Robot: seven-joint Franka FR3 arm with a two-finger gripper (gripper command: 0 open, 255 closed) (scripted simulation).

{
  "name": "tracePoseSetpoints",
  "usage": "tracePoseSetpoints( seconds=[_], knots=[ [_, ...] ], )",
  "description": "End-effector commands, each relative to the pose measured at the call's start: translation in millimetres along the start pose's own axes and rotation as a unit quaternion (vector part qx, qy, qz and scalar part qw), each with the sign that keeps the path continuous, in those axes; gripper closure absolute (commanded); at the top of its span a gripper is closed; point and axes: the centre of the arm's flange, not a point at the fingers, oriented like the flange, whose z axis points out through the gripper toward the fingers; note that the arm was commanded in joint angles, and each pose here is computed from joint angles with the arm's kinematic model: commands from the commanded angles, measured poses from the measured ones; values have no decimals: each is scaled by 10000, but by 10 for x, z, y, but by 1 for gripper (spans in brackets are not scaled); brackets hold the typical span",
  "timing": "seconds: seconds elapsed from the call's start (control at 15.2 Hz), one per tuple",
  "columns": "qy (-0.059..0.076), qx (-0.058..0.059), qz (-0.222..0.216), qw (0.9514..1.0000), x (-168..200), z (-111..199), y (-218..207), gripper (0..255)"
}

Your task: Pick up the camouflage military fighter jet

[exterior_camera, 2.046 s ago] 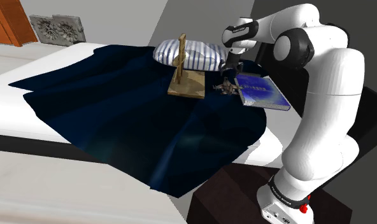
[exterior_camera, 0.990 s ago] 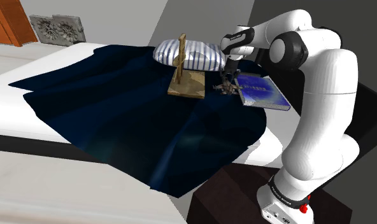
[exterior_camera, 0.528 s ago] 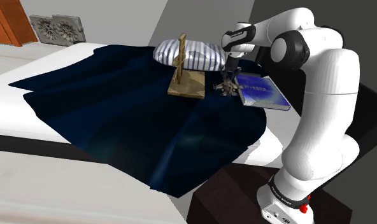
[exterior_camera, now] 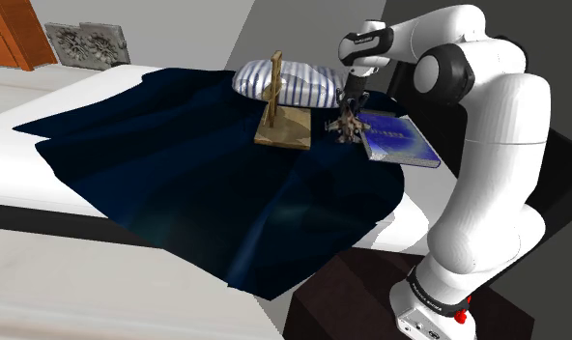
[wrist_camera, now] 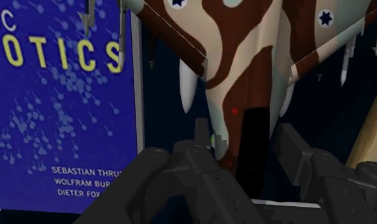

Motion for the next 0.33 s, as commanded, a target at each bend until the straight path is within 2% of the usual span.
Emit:
tracePoseSetpoints(
  seconds=[0.0,0.26],
  knots=[
    [2,1,0,10000,4,-114,-4,255],
    [2,1,0,10000,10,-227,-5,255]
  ],
)
